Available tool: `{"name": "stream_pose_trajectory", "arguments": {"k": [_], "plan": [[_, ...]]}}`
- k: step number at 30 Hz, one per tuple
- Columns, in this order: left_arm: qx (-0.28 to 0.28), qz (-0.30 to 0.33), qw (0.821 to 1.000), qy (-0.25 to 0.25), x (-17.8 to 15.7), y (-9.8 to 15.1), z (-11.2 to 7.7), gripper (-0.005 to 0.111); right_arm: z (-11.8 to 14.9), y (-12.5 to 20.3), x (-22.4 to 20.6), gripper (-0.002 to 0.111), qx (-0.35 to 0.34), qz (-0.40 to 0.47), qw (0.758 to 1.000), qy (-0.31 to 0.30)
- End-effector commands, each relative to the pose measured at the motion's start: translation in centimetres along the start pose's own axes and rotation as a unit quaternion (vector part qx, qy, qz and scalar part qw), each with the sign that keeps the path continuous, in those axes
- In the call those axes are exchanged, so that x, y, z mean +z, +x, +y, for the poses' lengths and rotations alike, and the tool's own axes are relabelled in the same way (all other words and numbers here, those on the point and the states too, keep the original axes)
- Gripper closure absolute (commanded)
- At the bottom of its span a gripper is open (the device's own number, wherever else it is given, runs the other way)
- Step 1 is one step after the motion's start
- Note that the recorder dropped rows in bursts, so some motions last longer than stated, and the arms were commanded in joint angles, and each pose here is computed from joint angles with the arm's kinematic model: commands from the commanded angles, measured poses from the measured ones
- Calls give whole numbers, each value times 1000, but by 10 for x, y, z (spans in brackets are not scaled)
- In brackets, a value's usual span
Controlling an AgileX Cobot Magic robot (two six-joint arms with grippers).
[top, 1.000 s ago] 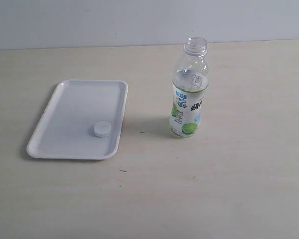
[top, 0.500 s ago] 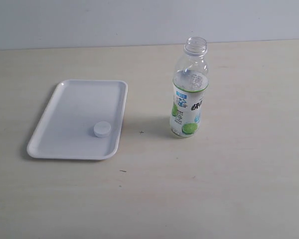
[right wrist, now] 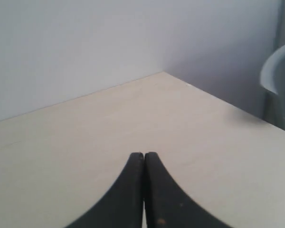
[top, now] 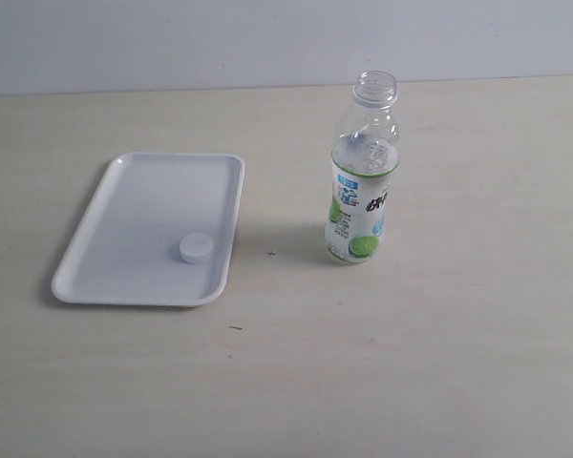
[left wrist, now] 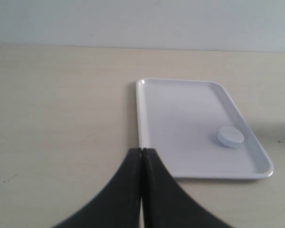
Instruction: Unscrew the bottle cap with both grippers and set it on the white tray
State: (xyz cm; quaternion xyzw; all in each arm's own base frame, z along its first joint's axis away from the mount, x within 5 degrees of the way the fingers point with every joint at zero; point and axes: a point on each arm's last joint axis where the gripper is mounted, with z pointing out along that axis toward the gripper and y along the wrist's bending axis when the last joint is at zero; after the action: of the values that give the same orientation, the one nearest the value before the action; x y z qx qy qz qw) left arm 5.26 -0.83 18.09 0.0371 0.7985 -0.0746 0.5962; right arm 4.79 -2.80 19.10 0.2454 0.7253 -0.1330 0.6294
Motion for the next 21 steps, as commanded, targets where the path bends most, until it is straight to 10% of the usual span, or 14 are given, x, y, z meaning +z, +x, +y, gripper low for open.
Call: {"name": "stream_pose_trajectory", "arguments": {"k": [1,8,21], "plan": [[0,-7,1000,5,0,0,-1,107,-2,0,0,108,4,-10,1000,17],[0,-7,1000,5,0,0,-1,107,16,2,-3,108,-23,9,989,-144],[0,-7,1000,5,0,0,-1,107,23,3,-5,108,-35,17,977,-211]]}}
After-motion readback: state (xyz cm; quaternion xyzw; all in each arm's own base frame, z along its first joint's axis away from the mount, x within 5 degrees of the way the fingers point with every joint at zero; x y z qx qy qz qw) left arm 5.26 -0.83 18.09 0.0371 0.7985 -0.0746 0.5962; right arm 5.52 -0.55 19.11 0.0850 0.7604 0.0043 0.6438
